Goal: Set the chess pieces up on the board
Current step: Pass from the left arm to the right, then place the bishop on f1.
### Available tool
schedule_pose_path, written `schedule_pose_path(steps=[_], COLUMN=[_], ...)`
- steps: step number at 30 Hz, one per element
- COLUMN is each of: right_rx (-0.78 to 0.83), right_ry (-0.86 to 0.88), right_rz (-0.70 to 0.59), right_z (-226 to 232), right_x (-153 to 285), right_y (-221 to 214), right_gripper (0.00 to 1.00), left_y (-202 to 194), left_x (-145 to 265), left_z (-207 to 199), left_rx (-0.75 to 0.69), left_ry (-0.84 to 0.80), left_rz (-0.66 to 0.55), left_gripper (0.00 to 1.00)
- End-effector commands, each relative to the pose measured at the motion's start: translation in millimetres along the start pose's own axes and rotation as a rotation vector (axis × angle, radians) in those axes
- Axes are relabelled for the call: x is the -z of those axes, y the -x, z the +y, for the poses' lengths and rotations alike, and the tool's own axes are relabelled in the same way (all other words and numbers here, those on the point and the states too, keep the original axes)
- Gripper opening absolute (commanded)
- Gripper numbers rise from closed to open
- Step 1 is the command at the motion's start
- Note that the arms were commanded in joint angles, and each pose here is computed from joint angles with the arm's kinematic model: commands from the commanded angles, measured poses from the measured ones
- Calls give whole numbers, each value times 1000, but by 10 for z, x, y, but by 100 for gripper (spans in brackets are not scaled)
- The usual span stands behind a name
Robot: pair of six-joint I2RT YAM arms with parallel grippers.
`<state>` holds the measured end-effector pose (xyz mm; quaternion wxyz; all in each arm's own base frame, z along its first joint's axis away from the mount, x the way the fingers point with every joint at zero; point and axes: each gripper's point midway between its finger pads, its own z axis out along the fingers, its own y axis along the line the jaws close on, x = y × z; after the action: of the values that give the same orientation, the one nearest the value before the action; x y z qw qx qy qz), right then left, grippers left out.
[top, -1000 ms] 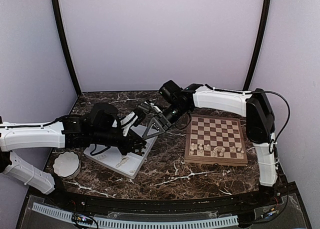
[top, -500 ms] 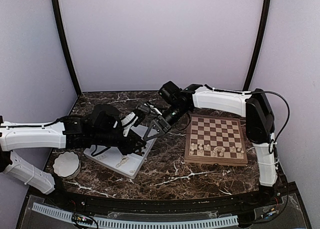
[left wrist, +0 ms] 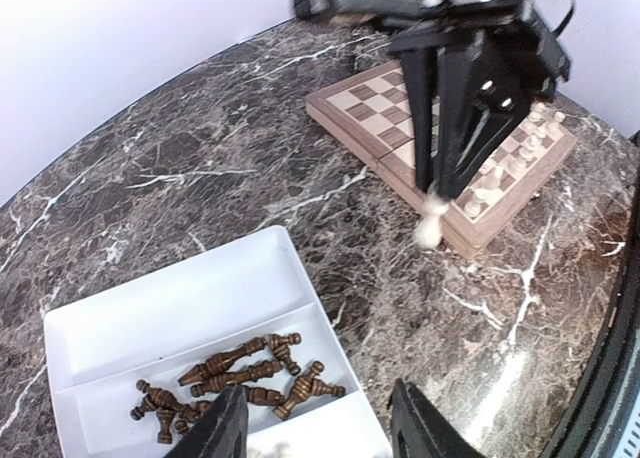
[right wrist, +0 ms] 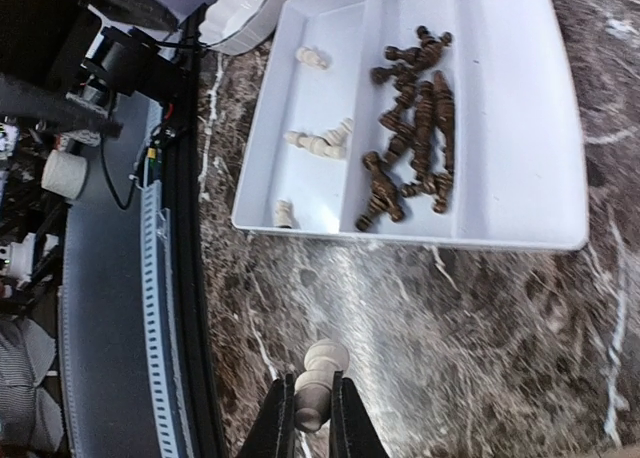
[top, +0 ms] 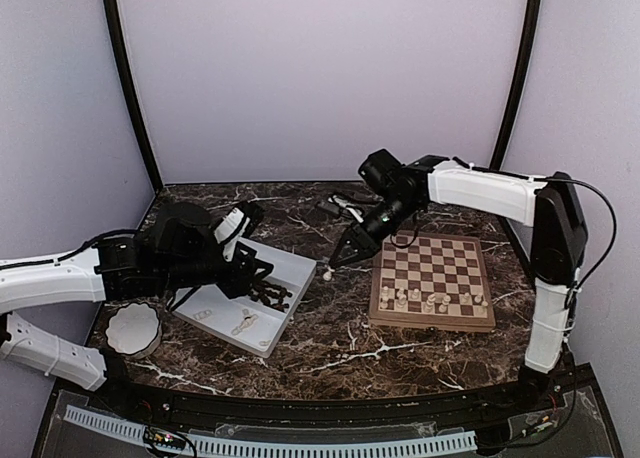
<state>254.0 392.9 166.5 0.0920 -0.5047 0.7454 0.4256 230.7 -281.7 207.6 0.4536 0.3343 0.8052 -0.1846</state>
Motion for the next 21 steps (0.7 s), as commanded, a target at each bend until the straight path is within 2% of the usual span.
schedule_pose_path(steps=[1,12,17,21], right_rx=[35,-160,-255,-282], right_ry=[-201,-500,-582,-645], right_rz=[-10,14,7,49], right_z=[-189,-522,-557,-550], right_x=[537,1617,1955,1997], right_y=[-205,-1234,-1690,-2048], right_gripper=[2,2,2,2], left_y=[-106,-15,-42,-53], left_x=[-96,-398,-456,-501], left_z=[198,218,242,243], left_rx=[-25,-31,-30,-22], left_ry=[117,136,137,130], left_rz=[42,52,63,70], left_gripper=[51,51,51,51])
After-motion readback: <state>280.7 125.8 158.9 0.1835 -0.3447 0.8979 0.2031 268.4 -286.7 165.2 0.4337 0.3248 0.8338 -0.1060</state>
